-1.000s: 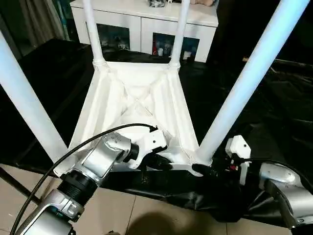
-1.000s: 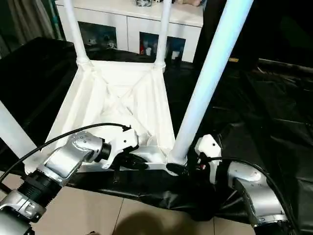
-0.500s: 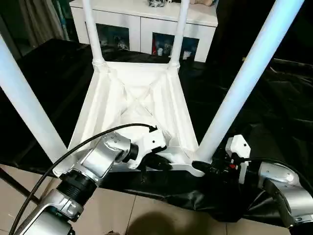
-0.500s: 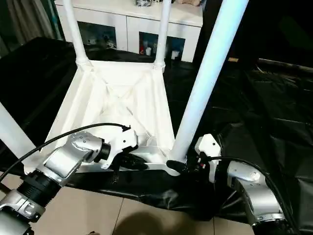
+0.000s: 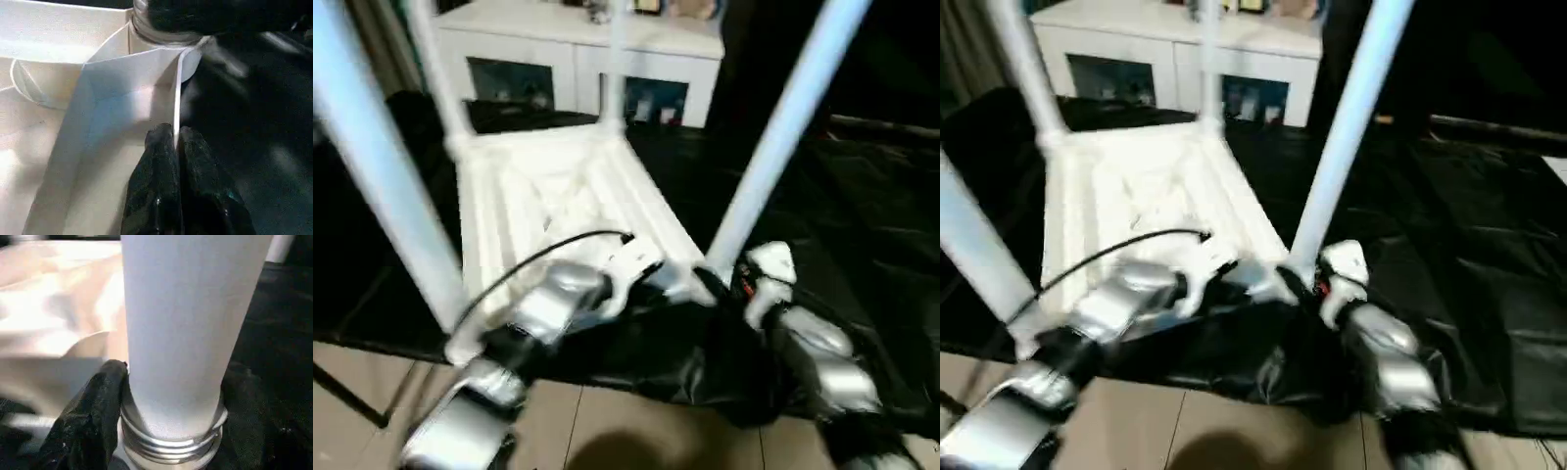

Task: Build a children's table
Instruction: Rotate leg to tighten

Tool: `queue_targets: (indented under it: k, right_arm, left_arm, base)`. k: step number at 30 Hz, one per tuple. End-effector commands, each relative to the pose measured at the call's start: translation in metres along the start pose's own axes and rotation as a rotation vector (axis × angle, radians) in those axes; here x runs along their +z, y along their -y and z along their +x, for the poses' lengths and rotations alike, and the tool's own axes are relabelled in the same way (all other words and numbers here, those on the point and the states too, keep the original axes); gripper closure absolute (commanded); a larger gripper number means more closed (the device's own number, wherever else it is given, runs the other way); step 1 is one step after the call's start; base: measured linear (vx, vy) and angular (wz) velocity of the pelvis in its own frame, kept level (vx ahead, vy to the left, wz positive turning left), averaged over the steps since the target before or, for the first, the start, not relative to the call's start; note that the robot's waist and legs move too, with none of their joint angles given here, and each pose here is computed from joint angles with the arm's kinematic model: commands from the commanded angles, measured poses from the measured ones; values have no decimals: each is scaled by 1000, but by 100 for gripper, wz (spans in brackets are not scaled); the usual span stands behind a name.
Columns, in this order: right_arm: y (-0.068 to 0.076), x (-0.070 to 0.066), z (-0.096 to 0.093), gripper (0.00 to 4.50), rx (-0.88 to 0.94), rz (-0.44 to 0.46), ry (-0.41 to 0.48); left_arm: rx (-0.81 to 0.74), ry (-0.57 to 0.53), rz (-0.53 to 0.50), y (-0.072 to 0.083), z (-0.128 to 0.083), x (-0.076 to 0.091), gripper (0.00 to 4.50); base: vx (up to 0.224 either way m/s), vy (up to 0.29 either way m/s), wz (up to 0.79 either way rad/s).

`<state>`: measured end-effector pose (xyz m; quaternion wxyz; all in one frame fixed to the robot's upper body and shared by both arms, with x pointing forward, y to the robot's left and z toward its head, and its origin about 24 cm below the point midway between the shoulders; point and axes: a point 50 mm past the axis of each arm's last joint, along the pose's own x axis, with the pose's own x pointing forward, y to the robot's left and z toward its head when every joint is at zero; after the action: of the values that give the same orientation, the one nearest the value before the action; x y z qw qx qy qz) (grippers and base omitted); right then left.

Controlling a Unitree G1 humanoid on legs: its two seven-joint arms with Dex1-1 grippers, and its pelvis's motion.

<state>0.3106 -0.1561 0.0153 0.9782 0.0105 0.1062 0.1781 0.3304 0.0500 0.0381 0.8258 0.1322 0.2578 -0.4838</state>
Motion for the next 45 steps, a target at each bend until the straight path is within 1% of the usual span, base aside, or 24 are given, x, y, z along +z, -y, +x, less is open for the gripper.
queue_targets:
  k: [1,3,4,6,7,8,9,10,11,12,13,15,16,18,20,21,22,25,26,32,37,42,43,45]
  right_arm:
    - [-9,-19,4,191,-31,1,-102]
    - [-19,-13,13,191,-14,-11,-84]
    - [-20,-12,14,191,-10,-14,-81]
    - [-28,-4,22,191,42,-13,-41]
    - [-30,-1,23,156,57,-7,-24]
    - [-30,2,23,136,76,27,8]
    - [-28,5,22,122,86,50,29]
    - [-23,8,19,120,121,69,42]
    - [-22,8,18,113,130,72,45]
    - [-15,10,14,99,152,54,41]
    - [-15,10,14,87,155,51,40]
    - [3,16,-5,73,330,-2,-3]
    - [7,17,-10,65,358,-25,-13]
    - [15,19,-17,65,391,-65,-27]
    - [24,22,-30,65,454,-124,-41]
    - [26,23,-32,65,467,-137,-45]
    - [32,23,-42,65,514,-174,-66]
    - [34,22,-48,65,561,-192,-88]
    - [32,22,-52,65,611,-203,-108]
    - [27,19,-57,65,725,-212,-170]
    - [23,22,-48,65,757,-217,-158]
    - [16,20,-44,65,799,-222,-179]
    - [16,20,-43,82,799,-218,-178]
    - [17,20,-44,100,802,-209,-179]
  left_arm:
    - [143,-1,-68,-12,0,-9,450]
    - [175,-1,-63,-14,4,-6,450]
    - [180,-1,-63,-14,5,-6,450]
    - [179,1,-51,-14,8,-3,450]
    - [176,2,-47,-13,9,-2,450]
    - [158,3,-35,-13,10,-2,450]
    - [145,4,-27,-12,10,-2,450]
    - [112,10,-6,-12,9,-2,450]
    - [104,12,0,-12,8,-2,450]
    - [73,30,21,-11,7,-1,450]
    - [69,32,24,-11,6,-1,450]
    - [-35,34,68,-11,-3,-5,450]
    - [-49,27,73,-11,-5,-6,450]
    - [-105,35,110,-10,-10,-7,450]
    - [-194,31,123,-9,-18,-9,450]
    - [-222,35,134,-9,-21,-10,450]
    - [-328,43,151,-6,-31,-12,450]
    - [-446,64,215,-2,-42,-12,450]
    - [-472,69,221,-2,-46,-11,450]
    - [-478,63,214,-4,-49,-10,450]
    - [-457,68,219,-7,-50,-8,450]
    - [-462,63,218,-6,-48,-9,450]
    - [-462,64,218,-6,-48,-9,450]
    - [-462,63,217,-6,-48,-9,450]
  base:
    - [0,0,0]
    - [0,0,0]
    - [0,0,0]
    - [0,0,0]
    - [0,0,0]
    - [0,0,0]
    - [0,0,0]
    - [0,0,0]
    - [0,0,0]
    - [0,0,0]
    - [0,0,0]
    - [0,0,0]
    - [0,0,0]
    - [0,0,0]
    - [0,0,0]
    - [0,0,0]
    - [0,0,0]
    - [56,-14,8]
    - [67,-5,5]
    - [20,1,1]
    - [0,0,0]
    - [0,0,0]
    - [0,0,0]
    - [0,0,0]
